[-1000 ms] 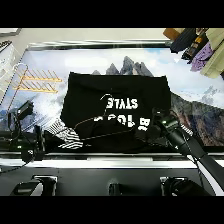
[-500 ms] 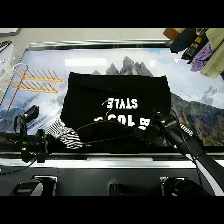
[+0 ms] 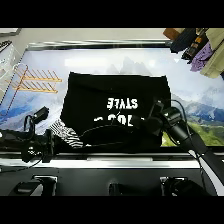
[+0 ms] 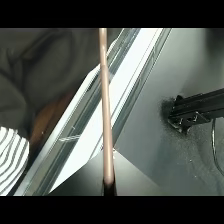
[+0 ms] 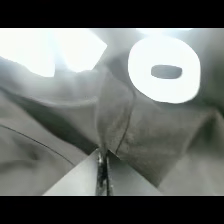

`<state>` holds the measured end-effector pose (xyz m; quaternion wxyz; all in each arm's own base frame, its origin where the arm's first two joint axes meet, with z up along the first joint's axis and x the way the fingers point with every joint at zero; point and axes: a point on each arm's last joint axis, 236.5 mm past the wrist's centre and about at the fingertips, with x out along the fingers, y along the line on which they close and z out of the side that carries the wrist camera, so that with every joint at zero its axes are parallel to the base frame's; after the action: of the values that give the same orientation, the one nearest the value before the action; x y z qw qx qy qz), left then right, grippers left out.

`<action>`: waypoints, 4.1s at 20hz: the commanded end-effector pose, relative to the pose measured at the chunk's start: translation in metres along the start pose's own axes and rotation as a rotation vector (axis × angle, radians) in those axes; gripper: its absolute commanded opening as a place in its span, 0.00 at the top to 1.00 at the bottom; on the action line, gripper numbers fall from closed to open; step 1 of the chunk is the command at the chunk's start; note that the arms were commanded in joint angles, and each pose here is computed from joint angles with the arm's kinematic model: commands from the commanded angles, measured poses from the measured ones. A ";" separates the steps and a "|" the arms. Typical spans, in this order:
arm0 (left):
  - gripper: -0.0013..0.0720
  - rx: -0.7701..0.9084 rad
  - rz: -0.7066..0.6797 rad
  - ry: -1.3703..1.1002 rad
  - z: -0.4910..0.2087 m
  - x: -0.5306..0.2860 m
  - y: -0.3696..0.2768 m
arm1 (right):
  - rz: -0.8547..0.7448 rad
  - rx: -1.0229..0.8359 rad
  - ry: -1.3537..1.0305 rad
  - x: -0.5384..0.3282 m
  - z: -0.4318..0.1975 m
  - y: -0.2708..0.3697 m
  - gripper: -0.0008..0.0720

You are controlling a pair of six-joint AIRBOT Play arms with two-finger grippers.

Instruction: Fold the clothes and pants, and hang the long-sleeved shirts on hangers.

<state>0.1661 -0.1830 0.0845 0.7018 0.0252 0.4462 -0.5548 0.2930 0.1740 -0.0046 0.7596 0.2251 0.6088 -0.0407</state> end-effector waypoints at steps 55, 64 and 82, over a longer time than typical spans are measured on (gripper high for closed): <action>0.95 0.192 -0.270 -0.220 0.078 0.108 -0.012 | 0.069 -0.450 -0.015 -0.156 0.065 -0.122 0.20; 0.95 0.189 -0.271 -0.217 0.077 0.109 -0.011 | 0.260 -1.098 0.345 -0.111 0.028 -0.141 0.14; 0.95 0.188 -0.272 -0.217 0.077 0.109 -0.011 | 0.711 -1.229 0.479 -0.027 -0.023 -0.131 0.20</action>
<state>0.2016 -0.3101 0.0647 0.6592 -0.0295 0.3131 -0.6830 0.2458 0.0528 -0.0049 0.5903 -0.0844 0.5485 0.5861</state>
